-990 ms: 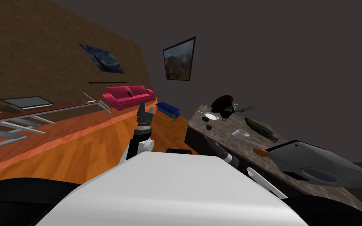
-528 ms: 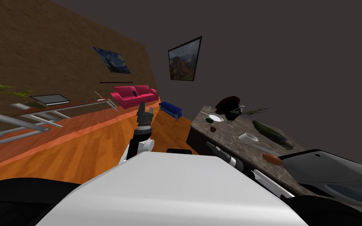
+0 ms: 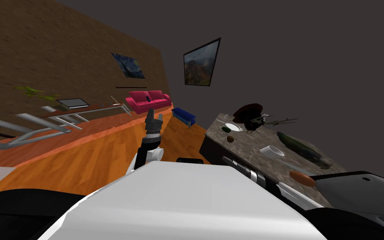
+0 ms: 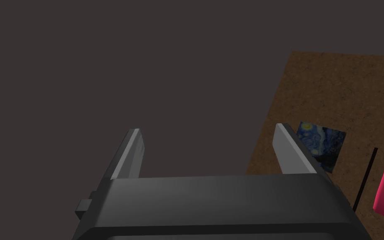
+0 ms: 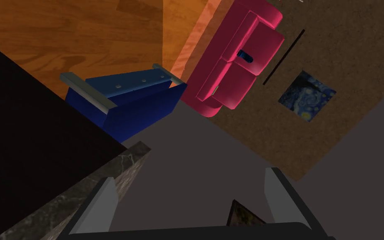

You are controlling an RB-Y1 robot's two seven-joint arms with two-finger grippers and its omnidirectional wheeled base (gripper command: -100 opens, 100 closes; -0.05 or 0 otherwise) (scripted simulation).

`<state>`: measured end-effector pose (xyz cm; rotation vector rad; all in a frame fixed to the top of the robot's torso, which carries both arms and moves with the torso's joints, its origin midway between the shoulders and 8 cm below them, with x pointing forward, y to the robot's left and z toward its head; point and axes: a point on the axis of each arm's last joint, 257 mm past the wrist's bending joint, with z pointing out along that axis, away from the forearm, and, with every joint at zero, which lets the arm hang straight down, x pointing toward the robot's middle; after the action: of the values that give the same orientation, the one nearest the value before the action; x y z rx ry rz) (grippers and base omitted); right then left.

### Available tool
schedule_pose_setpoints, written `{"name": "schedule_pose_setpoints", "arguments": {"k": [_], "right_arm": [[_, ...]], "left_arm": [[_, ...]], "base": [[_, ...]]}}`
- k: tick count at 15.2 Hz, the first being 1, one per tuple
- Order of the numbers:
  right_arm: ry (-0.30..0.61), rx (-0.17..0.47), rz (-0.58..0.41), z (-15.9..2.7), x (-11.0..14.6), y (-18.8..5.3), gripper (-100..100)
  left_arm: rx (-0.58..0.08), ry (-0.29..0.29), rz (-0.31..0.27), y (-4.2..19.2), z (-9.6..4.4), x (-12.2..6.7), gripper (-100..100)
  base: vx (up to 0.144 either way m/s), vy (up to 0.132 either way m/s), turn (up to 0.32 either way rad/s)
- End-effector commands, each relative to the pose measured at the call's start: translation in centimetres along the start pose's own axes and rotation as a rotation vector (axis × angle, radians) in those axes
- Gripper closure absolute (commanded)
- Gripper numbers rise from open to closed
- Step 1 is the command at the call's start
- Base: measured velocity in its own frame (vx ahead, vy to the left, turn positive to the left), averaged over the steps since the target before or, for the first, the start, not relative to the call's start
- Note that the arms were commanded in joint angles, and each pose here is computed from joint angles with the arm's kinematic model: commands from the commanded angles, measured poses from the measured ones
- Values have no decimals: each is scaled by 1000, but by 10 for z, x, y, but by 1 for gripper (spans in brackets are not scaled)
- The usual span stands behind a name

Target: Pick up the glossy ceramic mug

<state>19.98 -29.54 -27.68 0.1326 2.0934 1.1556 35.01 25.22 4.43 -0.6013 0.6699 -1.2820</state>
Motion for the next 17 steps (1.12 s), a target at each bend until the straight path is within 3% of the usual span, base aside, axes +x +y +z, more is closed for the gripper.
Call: {"name": "schedule_pose_setpoints", "arguments": {"k": [1, 5, 6, 9, 10, 12, 17], "right_arm": [[56, 38, -7, -11, 7, -13, -100], [154, 105, -29, -34, 15, -36, -100], [191, 150, -21, -49, 23, -51, -100], [231, 170, -45, -56, 19, -57, -100], [277, 217, -46, -74, 24, -72, -100], [304, 237, -62, -81, 20, -78, -100], [422, 372, -97, -131, 12, -116, -100]], "left_arm": [[0, 0, 0, 0, 0, 0, 0], [0, 0, 0, 0, 0, 0, 0], [0, 0, 0, 0, 0, 0, 0], [0, 0, 0, 0, 0, 0, 0], [0, 0, 0, 0, 0, 0, 0], [0, 0, 0, 0, 0, 0, 0], [0, 0, 0, 0, 0, 0, 0]], "base": [[-5, 33, 183], [-5, 24, 113], [-8, 19, 171], [-6, 8, 76], [-8, 7, 142], [-10, 0, 133], [-18, -6, 133]]}}
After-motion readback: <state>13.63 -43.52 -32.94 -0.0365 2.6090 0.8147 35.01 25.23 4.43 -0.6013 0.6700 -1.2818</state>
